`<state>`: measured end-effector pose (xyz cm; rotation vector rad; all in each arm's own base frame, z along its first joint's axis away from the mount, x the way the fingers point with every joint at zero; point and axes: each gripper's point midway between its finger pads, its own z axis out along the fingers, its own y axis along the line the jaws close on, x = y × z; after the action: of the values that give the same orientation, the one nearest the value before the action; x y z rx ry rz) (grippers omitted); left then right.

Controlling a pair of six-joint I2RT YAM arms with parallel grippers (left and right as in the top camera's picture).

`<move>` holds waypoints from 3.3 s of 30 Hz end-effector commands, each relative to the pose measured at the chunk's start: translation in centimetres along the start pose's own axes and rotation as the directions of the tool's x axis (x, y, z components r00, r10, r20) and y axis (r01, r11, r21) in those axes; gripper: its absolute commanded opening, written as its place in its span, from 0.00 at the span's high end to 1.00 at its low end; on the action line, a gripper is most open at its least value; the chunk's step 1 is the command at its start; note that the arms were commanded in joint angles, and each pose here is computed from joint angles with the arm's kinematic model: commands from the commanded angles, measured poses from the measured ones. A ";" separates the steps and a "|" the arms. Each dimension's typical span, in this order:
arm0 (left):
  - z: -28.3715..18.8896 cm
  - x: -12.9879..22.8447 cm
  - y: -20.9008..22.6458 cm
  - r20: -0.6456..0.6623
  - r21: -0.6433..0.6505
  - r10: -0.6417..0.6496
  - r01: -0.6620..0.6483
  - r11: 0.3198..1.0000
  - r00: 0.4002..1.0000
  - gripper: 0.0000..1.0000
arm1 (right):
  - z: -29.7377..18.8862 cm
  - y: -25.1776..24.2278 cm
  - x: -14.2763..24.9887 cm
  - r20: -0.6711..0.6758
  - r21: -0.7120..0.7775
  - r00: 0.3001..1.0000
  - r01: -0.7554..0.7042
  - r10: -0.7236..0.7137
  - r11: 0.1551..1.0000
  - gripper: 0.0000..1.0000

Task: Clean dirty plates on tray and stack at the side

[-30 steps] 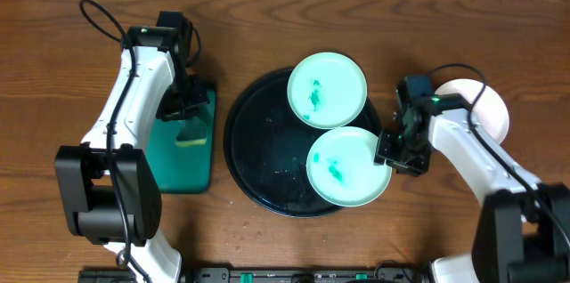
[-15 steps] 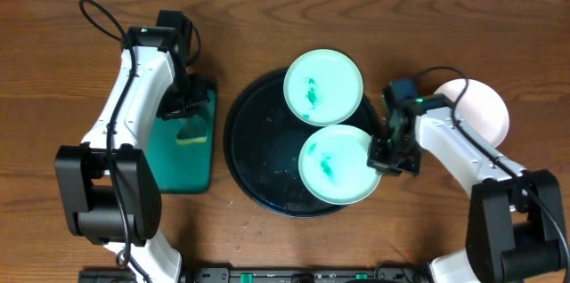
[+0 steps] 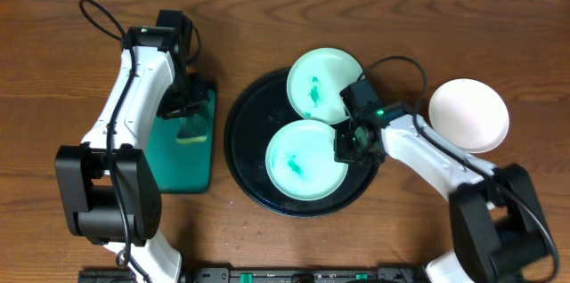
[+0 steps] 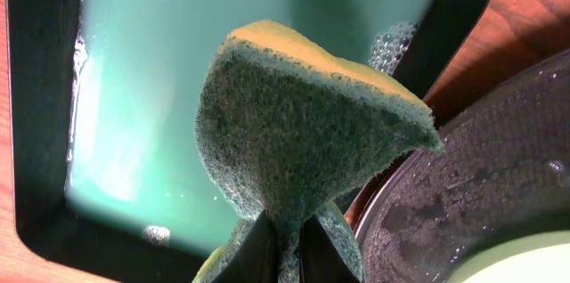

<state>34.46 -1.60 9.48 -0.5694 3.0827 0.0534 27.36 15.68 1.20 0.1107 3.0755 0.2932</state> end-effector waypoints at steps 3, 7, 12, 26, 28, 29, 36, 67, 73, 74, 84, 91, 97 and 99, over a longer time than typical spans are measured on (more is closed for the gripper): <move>-0.1 -0.6 0.2 0.034 -0.013 0.027 -0.027 1.000 0.999 0.93 | 3.8 -1.0 0.0 -0.061 0.031 0.998 -0.027 0.029 0.999 0.99; -0.1 -1.3 0.9 0.067 -0.053 0.022 -0.019 0.998 0.998 0.93 | 4.2 -0.8 0.3 -0.075 0.027 0.997 0.003 -0.001 1.000 0.99; 0.8 -1.5 2.3 0.070 -0.128 0.002 0.007 0.992 0.998 0.93 | 4.2 -0.4 0.7 -0.088 0.013 0.996 0.015 -0.013 1.000 0.99; 10.5 1.2 4.1 -0.160 -0.074 -0.070 0.059 0.995 0.985 0.93 | 4.2 -0.2 1.1 -0.106 0.003 0.994 0.020 -0.020 1.000 0.98; 11.1 1.2 4.1 -0.167 -0.076 -0.071 0.059 0.995 0.983 0.93 | 4.2 -0.2 1.2 -0.108 0.005 0.994 0.020 -0.019 1.000 0.99; 11.2 1.1 4.1 -0.167 -0.076 -0.071 0.059 0.995 0.983 0.93 | 4.2 -0.3 1.2 -0.109 0.005 0.994 0.020 -0.019 1.000 0.99; 8.4 -0.2 3.7 -0.072 -0.041 -0.094 0.091 0.995 0.993 0.93 | 4.1 -0.4 1.5 -0.120 0.011 0.993 0.018 -0.016 1.000 0.99; -3.7 9.9 -9.9 0.039 0.318 0.289 -0.286 0.904 0.957 0.93 | 1.1 -1.1 -1.6 0.084 0.157 0.986 0.128 -0.143 0.979 0.99; -2.0 10.3 -11.0 0.003 0.307 0.319 -0.304 0.902 0.948 0.93 | 1.4 1.3 -0.1 0.021 0.019 0.991 0.129 -0.130 0.991 0.99; -1.8 10.4 -11.3 0.002 0.306 0.324 -0.309 0.900 0.946 0.93 | 1.4 1.7 0.1 0.012 -0.007 0.993 0.119 -0.119 0.993 0.99; 0.2 11.6 -15.7 -0.013 0.379 0.372 -0.339 0.861 0.928 0.93 | 1.3 3.6 1.3 -0.068 -0.114 0.997 -0.053 0.046 0.992 0.98; 4.4 10.3 -14.5 -0.049 0.236 0.335 -0.315 0.919 0.941 0.93 | 1.3 3.6 1.3 -0.065 -0.115 0.998 -0.033 0.026 0.993 0.98; 9.5 9.6 -12.1 -0.119 0.043 0.222 -0.218 0.975 0.968 0.93 | 1.3 3.6 1.3 -0.065 -0.116 0.998 -0.024 0.017 0.993 0.98; 10.5 10.4 -12.3 -0.166 0.052 0.220 -0.214 0.975 0.961 0.93 | 1.3 3.5 1.4 -0.068 -0.114 0.998 -0.010 0.002 0.993 0.99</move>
<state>29.73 -18.60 1.46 -0.1304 3.2456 -0.2545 26.93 19.22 0.72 0.1361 3.0956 0.4646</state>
